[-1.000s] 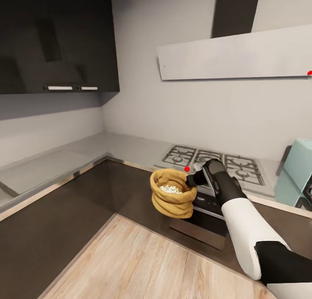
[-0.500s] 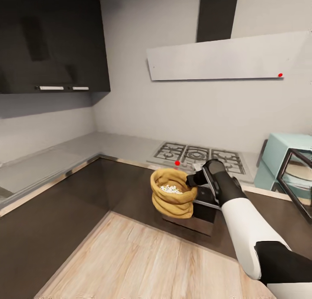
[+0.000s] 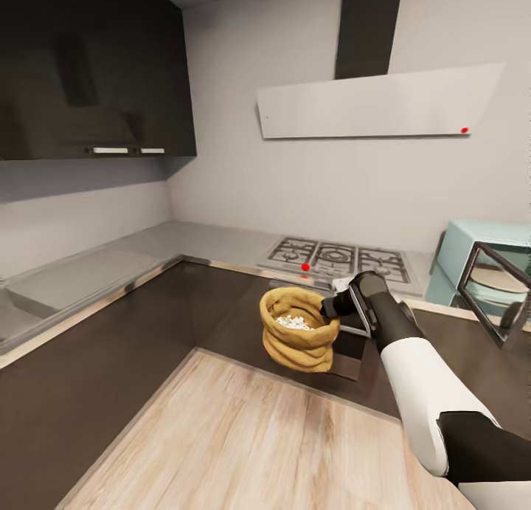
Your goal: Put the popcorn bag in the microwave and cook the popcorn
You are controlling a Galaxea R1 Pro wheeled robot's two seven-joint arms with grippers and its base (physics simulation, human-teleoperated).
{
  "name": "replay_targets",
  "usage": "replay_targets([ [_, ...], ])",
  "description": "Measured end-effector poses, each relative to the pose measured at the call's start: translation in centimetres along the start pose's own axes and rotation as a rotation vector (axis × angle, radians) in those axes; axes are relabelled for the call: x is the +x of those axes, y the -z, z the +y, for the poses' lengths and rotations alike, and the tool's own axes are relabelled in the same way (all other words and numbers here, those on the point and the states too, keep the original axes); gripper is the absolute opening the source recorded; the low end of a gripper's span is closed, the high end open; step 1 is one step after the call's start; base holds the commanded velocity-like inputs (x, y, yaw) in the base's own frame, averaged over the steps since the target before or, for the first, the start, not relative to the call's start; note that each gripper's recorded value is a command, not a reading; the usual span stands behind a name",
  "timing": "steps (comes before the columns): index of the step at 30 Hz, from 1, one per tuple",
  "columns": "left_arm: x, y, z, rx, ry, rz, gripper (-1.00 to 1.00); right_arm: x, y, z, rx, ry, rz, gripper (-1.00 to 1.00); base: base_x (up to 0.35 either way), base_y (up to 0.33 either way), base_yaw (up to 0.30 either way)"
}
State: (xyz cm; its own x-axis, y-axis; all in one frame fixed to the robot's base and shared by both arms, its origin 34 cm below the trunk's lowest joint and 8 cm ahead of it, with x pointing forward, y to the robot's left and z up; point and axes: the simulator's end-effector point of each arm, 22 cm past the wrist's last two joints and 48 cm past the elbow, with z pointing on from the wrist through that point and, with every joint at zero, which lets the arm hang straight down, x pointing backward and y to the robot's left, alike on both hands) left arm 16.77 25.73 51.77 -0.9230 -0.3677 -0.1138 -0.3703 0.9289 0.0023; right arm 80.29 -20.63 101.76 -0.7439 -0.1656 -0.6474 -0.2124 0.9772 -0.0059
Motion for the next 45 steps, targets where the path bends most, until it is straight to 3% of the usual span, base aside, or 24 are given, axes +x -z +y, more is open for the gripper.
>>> replay_targets([
  [11, 0.0, 0.0, 0.1, -0.001, 0.001, 0.000, 1.00, 0.0, 0.0, -0.1, 0.004, -0.001, 0.001, -1.00, -0.305, 0.103, -0.129],
  [17, 0.0, 0.0, 0.1, 0.001, -0.004, -0.001, 1.00, 0.5, 0.3, -2.8, 0.043, -0.010, 0.006, -1.00, -0.171, 0.043, -0.298],
  [25, -0.1, 0.0, 0.2, -0.001, -0.002, -0.002, 1.00, 0.5, 0.3, -3.1, 0.047, -0.013, 0.006, -1.00, -0.003, 0.000, -0.298],
  [31, -0.1, 0.0, 0.2, -0.002, 0.000, -0.002, 1.00, 1.0, 0.7, -5.9, 0.088, -0.024, 0.012, -1.00, 0.000, 0.000, -0.298],
  [38, -0.1, 0.0, 0.2, -0.003, 0.001, -0.002, 1.00, 1.4, 1.3, -9.7, 0.205, -0.030, 0.016, -1.00, 0.000, 0.000, -0.298],
  [45, -0.1, 0.0, 0.3, -0.003, 0.003, -0.001, 1.00, 2.1, 2.1, -13.0, 0.241, -0.057, 0.021, -1.00, 0.000, 0.000, -0.298],
])
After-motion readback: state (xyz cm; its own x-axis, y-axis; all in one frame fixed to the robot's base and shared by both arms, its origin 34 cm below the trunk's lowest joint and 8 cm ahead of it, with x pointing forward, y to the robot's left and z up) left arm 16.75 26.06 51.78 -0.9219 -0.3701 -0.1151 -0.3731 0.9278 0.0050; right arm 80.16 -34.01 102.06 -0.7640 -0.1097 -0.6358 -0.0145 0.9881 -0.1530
